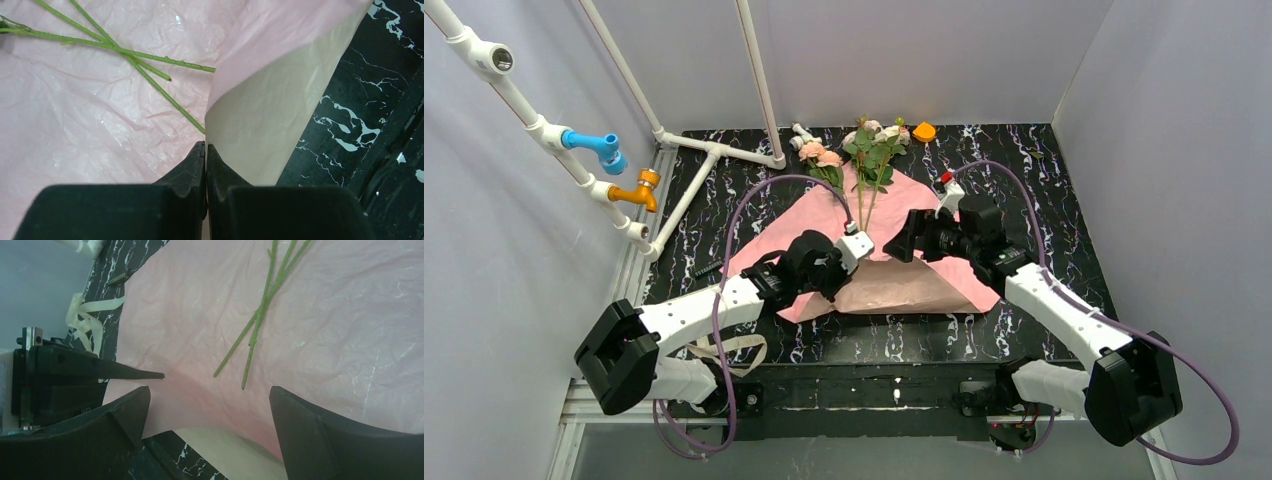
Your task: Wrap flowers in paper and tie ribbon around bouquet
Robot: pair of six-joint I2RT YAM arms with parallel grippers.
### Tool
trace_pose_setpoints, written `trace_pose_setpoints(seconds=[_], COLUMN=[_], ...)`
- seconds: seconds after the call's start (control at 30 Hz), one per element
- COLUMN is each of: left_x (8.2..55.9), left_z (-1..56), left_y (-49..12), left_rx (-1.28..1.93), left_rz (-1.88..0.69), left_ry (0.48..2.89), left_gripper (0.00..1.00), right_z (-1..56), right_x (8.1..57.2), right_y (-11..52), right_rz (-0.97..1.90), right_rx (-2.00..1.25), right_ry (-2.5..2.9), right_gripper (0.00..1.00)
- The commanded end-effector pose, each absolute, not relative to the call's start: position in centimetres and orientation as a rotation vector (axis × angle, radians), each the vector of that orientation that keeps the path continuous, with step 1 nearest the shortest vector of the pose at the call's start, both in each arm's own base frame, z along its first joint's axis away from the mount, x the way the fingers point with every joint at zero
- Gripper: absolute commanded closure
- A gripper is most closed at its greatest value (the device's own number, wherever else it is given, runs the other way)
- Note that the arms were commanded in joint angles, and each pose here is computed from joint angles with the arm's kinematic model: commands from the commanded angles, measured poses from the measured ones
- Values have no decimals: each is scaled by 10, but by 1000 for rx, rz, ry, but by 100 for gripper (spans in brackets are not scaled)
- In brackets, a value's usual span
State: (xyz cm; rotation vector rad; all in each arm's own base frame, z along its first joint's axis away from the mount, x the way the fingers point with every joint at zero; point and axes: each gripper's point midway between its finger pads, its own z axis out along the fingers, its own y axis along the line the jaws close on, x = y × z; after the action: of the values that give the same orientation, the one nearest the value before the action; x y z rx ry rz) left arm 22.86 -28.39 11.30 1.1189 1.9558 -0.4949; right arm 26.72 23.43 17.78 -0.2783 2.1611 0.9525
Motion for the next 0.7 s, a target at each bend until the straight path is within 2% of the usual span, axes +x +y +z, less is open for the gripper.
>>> trace_pose_setpoints(seconds=[0.0,0.4,0.67], left_x=[243,259,229], left_z=[132,133,128], left_y=[-290,-297,-305], left_rx=[1098,1165,1336], left_rz=[-507,-526,-678], left_ry=[1921,1901,1965], left_gripper=[100,100,100], right_z=[201,206,181], right_x=[268,285,275], right_y=[245,225,225], right_rz=[1097,1022,1029], right_rx=[-312,-217,-219], right_ry=[2012,2006,2118], right_gripper=[2,1,2])
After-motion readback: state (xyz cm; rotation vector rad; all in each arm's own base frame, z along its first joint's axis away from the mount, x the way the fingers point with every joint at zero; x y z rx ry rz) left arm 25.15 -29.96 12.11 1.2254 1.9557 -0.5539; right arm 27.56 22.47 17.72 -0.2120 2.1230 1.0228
